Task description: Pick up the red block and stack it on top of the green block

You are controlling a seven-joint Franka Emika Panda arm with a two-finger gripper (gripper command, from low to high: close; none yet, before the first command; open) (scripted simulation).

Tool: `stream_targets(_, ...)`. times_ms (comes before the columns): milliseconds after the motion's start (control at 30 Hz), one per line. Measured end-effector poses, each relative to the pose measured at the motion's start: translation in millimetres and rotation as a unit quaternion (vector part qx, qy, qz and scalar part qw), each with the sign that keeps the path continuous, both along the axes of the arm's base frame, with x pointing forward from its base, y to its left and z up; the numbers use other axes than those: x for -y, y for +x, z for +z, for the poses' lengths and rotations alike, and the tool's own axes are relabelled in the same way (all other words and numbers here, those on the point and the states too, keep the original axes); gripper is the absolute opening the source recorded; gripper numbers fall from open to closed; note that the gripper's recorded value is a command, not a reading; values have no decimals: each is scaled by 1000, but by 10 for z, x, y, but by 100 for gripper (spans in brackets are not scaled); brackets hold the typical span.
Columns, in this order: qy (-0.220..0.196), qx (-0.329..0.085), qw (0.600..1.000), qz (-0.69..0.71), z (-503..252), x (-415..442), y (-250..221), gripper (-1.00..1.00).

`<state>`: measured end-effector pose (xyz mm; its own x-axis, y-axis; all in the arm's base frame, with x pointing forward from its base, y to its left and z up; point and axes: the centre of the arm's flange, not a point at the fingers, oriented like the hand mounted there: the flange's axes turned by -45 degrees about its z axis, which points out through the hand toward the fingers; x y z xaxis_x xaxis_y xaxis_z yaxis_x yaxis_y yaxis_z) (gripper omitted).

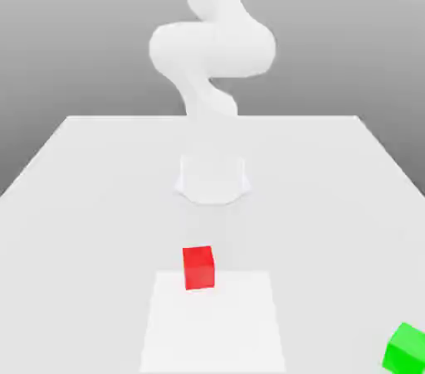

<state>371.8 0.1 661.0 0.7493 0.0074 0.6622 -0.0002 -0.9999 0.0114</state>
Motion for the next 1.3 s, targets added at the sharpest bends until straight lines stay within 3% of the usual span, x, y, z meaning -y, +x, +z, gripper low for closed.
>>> stream_targets(133, -16, -74, 997, 10, -994, 33, 319, 0)
stream_targets(300, -26, -166, 985, 26, -2247, 113, 373, 0)
stream_targets(600, -21, -340, 938, 61, -4513, 235, -403, 0)
stream_targets(800, -20, -353, 933, 64, -5124, 243, -513, 0)
stream_targets(833, -20, -353, 933, 64, -5167, 243, -520, -100)
stream_targets(1067, -20, -354, 933, 64, -5159, 240, -519, -100)
stream_targets(1300, -20, -354, 933, 63, -4666, 243, -506, -100)
